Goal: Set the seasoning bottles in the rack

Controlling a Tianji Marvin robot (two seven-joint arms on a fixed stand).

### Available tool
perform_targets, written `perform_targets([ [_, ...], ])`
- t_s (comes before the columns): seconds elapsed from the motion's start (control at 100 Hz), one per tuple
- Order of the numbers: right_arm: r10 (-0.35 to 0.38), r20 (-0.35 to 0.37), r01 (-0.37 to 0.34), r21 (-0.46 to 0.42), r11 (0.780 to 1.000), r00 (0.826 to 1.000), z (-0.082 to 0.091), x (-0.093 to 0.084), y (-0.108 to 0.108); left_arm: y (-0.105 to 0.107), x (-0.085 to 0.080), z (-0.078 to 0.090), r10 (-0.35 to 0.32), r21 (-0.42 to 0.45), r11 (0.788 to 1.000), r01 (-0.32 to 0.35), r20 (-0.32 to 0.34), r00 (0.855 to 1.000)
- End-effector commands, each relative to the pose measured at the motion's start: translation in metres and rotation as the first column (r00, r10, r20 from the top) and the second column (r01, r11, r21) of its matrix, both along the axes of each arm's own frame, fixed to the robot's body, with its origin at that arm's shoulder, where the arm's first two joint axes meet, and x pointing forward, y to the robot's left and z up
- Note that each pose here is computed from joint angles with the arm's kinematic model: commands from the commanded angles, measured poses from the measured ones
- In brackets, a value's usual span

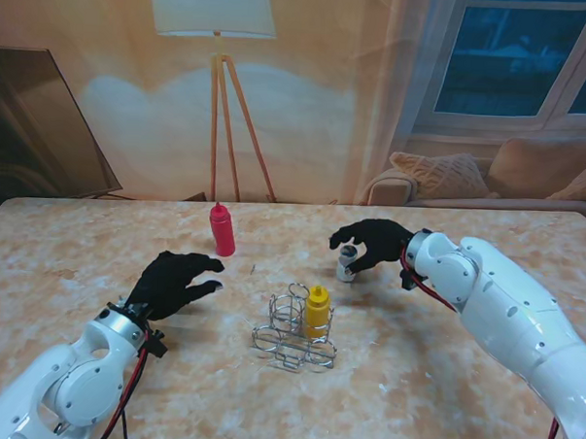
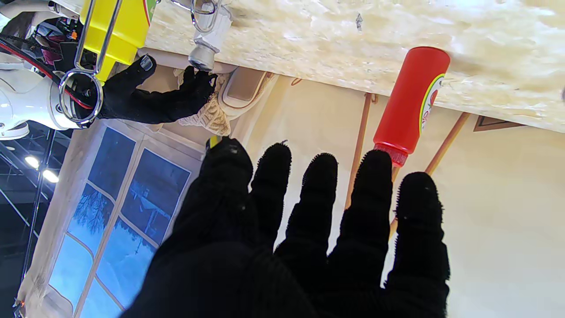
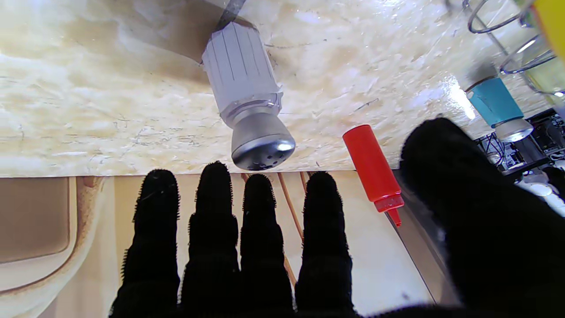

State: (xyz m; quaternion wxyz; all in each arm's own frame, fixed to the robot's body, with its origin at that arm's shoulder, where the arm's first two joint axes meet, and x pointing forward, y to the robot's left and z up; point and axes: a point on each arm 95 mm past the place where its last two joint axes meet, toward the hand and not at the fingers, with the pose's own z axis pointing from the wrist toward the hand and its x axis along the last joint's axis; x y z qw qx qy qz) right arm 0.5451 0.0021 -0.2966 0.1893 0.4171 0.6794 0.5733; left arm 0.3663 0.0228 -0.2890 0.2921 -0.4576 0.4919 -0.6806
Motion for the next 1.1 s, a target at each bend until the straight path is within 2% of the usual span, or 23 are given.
perform_targets([
  [0.0,0.004,-0.025,-0.005,-0.005,1.0,1.0,-0.004,-0.002,0.007,-0.001,-0.001,-0.002,0.001,0.004,1.0,0.0,-0.015,1.0],
  [0.5,-0.018,-0.031,0.015,-0.083,0.996,0.999,-0.022,0.013,0.007,-0.001,0.001,-0.003,0.002,0.003,1.0,-0.001,-0.024,1.0],
  [1.09,-0.037,-0.033,0.034,-0.072,0.997,0.999,-0.034,0.023,0.015,0.0,0.002,-0.004,0.005,0.003,1.0,-0.005,-0.028,1.0],
])
